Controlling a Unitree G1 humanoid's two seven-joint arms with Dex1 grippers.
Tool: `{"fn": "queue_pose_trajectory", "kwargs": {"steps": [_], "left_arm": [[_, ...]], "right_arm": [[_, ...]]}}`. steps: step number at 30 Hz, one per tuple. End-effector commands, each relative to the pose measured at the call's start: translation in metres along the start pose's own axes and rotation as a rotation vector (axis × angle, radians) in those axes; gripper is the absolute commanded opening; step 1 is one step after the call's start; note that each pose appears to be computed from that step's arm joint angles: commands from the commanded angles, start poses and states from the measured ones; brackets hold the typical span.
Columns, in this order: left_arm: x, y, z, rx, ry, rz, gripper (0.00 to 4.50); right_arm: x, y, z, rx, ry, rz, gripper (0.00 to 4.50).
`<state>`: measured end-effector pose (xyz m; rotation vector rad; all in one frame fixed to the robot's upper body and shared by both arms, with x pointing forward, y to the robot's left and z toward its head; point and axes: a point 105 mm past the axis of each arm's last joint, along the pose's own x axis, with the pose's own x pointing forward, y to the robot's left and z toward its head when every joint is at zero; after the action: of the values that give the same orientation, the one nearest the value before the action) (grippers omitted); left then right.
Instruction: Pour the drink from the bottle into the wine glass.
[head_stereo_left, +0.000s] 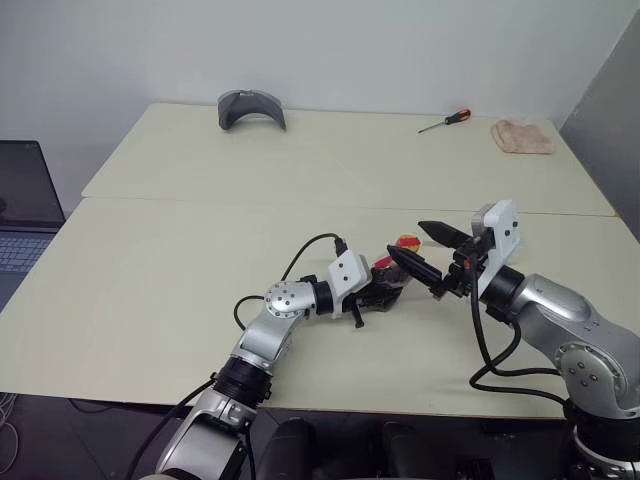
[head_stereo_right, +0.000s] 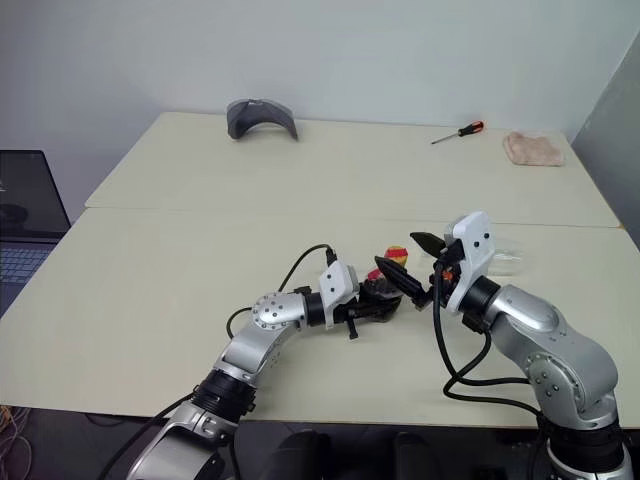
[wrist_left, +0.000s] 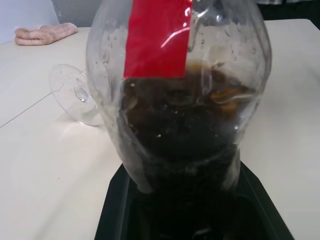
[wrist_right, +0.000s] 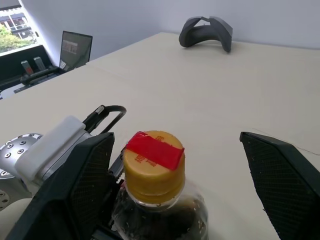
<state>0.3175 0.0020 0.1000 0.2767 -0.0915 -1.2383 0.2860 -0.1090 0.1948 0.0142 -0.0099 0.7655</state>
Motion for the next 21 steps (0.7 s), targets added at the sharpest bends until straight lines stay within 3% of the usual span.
{"fn": "queue_pose_trajectory", "kwargs": {"steps": [1, 6, 10, 16, 21], "left_arm": [[0.002, 0.001, 0.016, 0.040, -0.056, 0.004, 0.90], [0.003, 0.001, 0.016, 0.039, -0.057, 0.001, 0.90], [0.003, 0.001, 0.016, 0.039, -0.057, 0.001, 0.90], [0.003, 0.002, 0.016, 0.040, -0.057, 0.006, 0.90], [0.003, 0.002, 0.016, 0.041, -0.057, 0.007, 0.90]], "right_arm": [[-0.002, -0.001, 0.012, -0.034, -0.048, -0.011, 4.28], [-0.007, 0.001, 0.010, -0.016, -0.045, 0.002, 4.28], [-0.008, 0.010, 0.011, -0.003, -0.046, 0.054, 3.44], [-0.009, 0.019, 0.017, 0.032, -0.084, 0.107, 1.26], [-0.007, 0.021, 0.025, 0.120, -0.164, 0.104, 1.22]]}}
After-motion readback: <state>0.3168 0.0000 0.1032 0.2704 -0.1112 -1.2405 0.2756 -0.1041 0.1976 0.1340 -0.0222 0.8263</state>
